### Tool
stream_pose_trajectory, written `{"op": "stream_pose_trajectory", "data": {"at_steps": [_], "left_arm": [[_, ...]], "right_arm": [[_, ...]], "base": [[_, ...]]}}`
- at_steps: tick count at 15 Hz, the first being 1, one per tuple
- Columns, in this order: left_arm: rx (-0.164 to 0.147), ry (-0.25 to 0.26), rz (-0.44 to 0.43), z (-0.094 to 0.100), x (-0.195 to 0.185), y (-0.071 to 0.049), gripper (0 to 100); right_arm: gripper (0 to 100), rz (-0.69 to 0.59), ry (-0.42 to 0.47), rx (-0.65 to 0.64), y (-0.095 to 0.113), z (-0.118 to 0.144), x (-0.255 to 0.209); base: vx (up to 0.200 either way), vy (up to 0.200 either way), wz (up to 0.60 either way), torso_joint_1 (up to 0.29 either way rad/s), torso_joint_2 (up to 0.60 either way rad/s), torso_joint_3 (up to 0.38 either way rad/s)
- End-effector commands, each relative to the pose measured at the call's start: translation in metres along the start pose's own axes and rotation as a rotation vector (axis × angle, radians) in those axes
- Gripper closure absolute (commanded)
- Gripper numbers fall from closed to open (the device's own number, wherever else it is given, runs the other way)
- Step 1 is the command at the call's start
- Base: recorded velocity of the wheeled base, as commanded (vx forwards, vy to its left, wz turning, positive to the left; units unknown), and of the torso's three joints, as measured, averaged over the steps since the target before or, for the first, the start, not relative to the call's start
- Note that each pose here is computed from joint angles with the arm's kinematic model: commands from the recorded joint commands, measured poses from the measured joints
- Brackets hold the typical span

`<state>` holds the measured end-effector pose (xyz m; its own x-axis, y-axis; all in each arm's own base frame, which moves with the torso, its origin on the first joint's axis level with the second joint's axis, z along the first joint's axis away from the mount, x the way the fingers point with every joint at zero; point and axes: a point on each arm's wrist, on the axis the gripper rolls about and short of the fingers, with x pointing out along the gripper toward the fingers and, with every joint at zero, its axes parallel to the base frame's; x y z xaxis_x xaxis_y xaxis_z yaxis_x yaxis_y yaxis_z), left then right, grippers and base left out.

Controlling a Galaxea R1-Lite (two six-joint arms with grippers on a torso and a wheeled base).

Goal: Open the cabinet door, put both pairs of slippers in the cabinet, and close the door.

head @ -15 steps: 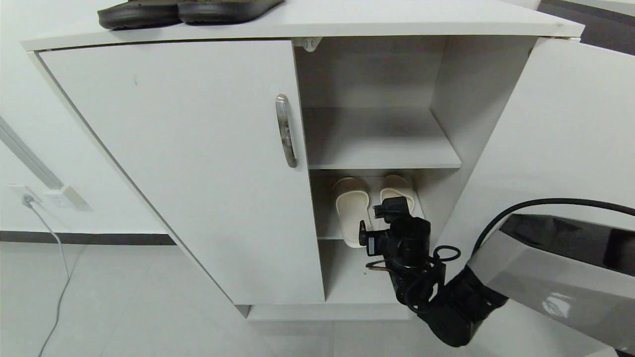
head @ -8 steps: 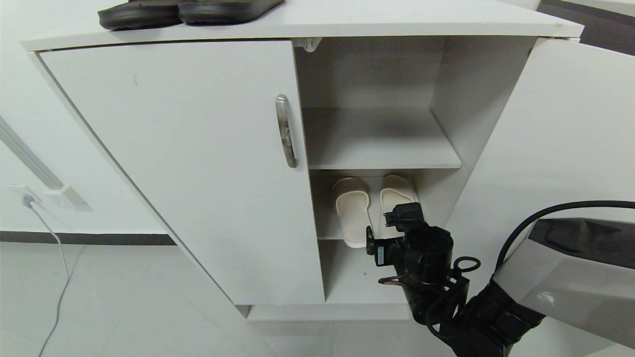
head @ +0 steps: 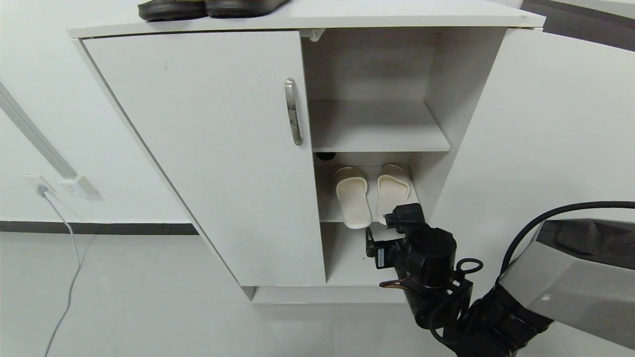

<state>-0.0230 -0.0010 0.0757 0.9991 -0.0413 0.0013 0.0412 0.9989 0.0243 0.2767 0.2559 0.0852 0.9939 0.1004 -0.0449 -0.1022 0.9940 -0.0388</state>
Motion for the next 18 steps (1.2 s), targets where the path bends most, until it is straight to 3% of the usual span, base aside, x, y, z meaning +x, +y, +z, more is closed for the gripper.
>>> {"op": "stream_pose_trajectory", "data": {"at_steps": [1,13,18], "left_arm": [[0.0,0.003,0.0,-0.0002,0.0001,0.0,100],[0.0,0.003,0.0,-0.0002,0.0001,0.0,100],[0.0,0.003,0.0,-0.0002,0.0001,0.0,100]], "right_arm": [[0,0.0,-0.003,0.002,-0.0007,0.0016,-0.0008],[0,-0.003,-0.006,0.004,-0.0039,0.0057,-0.0046],[0,-0.003,0.0,-0.004,-0.0046,0.0041,-0.0055]], "base": [[0.0,0.0,0.0,0.0,0.0,0.0],[0.0,0.0,0.0,0.0,0.0,0.0],[0.0,0.0,0.0,0.001,0.01,0.155]]}}
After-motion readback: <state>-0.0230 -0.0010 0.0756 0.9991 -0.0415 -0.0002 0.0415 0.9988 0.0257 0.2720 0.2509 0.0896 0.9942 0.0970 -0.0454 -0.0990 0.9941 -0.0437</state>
